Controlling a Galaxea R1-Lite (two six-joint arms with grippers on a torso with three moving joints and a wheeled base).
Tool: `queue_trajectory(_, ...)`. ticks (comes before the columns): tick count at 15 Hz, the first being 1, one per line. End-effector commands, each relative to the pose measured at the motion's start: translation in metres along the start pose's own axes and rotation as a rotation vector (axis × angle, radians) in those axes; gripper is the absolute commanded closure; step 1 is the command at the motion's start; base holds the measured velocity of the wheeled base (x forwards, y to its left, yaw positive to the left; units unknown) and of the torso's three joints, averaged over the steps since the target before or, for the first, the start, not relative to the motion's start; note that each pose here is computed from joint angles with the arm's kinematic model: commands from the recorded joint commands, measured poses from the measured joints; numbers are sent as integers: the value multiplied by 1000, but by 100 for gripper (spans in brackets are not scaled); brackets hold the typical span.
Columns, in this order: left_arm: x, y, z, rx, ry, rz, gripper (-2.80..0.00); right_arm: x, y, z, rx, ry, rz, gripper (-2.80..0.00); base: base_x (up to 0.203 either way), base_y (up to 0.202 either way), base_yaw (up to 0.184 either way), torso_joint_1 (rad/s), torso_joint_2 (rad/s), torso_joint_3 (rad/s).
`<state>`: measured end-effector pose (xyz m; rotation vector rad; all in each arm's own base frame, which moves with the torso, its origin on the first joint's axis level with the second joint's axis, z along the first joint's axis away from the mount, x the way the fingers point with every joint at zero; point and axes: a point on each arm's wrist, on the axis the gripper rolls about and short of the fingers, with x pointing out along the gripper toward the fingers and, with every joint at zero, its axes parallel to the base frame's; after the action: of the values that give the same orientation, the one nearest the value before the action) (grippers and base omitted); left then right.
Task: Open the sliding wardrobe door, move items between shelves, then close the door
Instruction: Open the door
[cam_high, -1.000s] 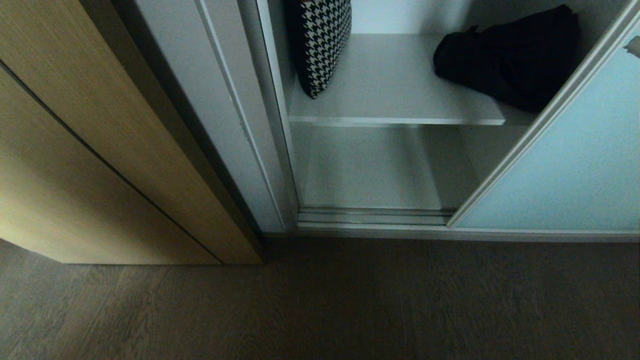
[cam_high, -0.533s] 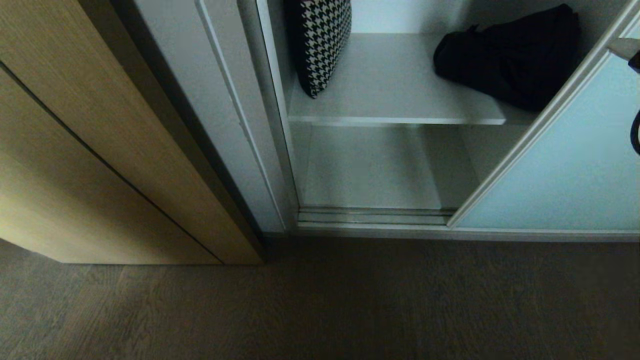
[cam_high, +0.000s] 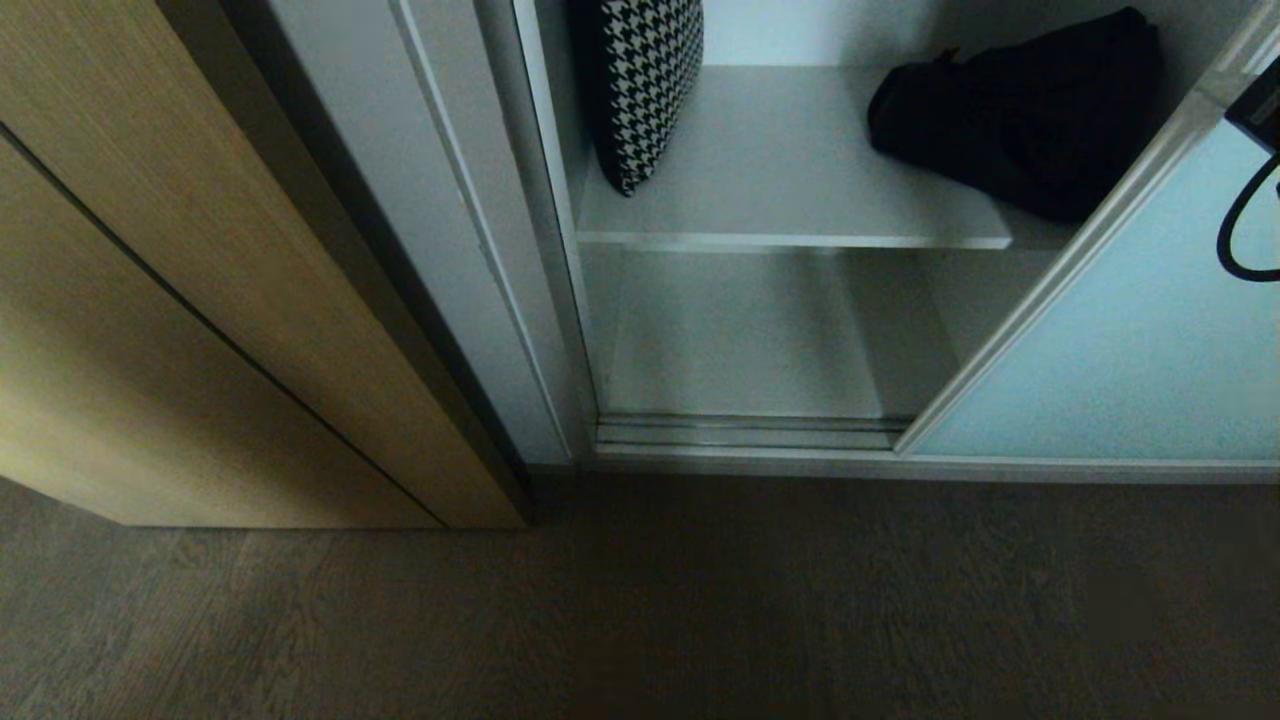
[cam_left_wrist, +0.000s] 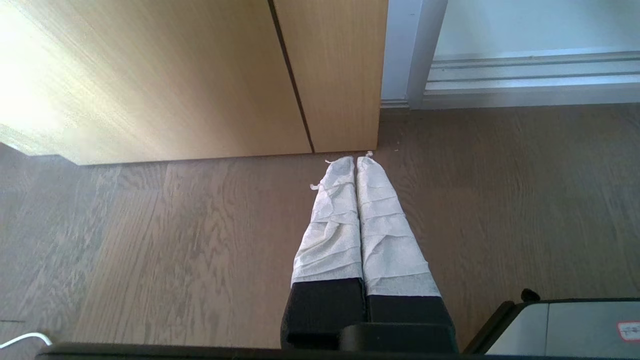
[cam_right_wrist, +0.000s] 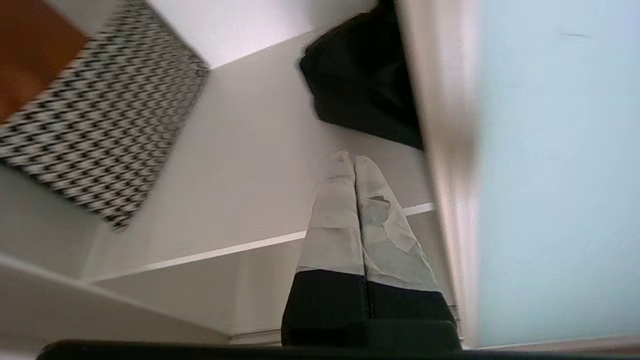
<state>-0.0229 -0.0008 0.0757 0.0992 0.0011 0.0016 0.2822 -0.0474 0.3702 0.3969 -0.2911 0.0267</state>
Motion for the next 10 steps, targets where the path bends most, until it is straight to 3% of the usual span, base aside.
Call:
queue_trajectory(1, 0, 0, 0, 0, 4, -1, 0, 10, -11, -4, -2, 3, -26, 0, 0, 0, 0, 0, 0, 0)
queue_trajectory(10, 0, 0, 0, 0, 4, -1, 0, 27, -43, 8, -15, -48, -97, 0, 0, 0, 0, 0, 0, 0)
